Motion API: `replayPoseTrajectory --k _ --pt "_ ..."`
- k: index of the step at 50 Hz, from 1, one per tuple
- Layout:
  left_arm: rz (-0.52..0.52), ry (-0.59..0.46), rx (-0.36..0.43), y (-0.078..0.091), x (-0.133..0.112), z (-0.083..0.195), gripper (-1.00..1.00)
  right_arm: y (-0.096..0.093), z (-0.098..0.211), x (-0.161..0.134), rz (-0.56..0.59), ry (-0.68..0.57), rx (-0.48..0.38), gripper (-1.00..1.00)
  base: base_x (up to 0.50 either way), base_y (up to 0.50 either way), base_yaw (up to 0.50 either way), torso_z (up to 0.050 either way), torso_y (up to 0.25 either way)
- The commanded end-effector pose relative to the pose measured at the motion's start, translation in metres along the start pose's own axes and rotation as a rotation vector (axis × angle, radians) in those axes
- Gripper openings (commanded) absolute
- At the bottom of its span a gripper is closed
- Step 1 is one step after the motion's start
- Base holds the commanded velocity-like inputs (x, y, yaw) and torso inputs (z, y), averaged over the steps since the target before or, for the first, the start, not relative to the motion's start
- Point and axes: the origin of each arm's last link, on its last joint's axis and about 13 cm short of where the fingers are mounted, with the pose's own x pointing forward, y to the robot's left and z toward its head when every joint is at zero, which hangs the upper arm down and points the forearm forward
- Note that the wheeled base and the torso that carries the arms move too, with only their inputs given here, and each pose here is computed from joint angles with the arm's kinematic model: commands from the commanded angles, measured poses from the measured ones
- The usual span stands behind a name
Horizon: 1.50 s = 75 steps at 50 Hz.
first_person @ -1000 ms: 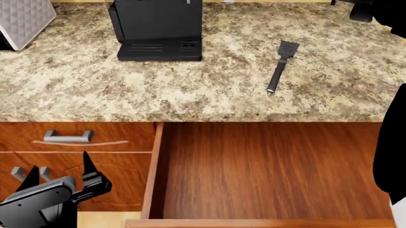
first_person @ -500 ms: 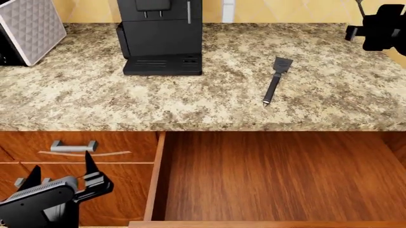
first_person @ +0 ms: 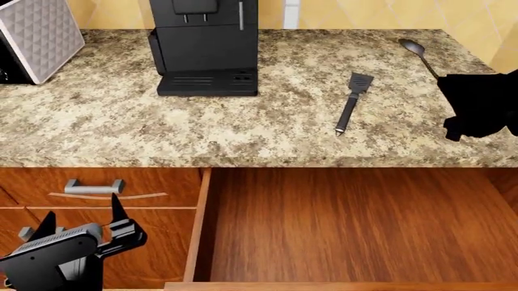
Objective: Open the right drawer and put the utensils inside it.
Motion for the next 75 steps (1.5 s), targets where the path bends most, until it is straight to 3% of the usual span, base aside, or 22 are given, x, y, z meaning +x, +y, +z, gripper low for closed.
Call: replayPoseTrajectory --k 1,15,34,43,75 --pt "0.008 -0.002 0.0 0.0 0.0 0.0 1.0 0.003 -0.01 -0.011 0.09 0.023 -0.043 -1.0 0.0 0.0 0.0 0.0 0.0" --pt "0.009 0.0 -0.006 -0.004 0.001 0.004 1.0 0.005 -0.019 -0.014 0.159 0.031 -0.081 -1.0 0.0 0.0 0.0 0.0 0.0" --pt "0.009 0.004 -0.005 -0.003 0.0 0.001 1.0 0.012 -0.03 -0.026 0.333 0.126 -0.156 -1.0 0.0 0.0 0.0 0.0 0.0" --pt "0.006 0.01 -0.009 -0.002 0.001 -0.003 1.0 0.015 -0.032 -0.026 0.387 0.191 -0.14 -1.0 0.0 0.0 0.0 0.0 0.0" --pt "0.008 0.019 -0.009 0.0 0.002 -0.007 1.0 0.024 -0.049 0.01 0.484 0.39 -0.19 -1.0 0.0 0.0 0.0 0.0 0.0"
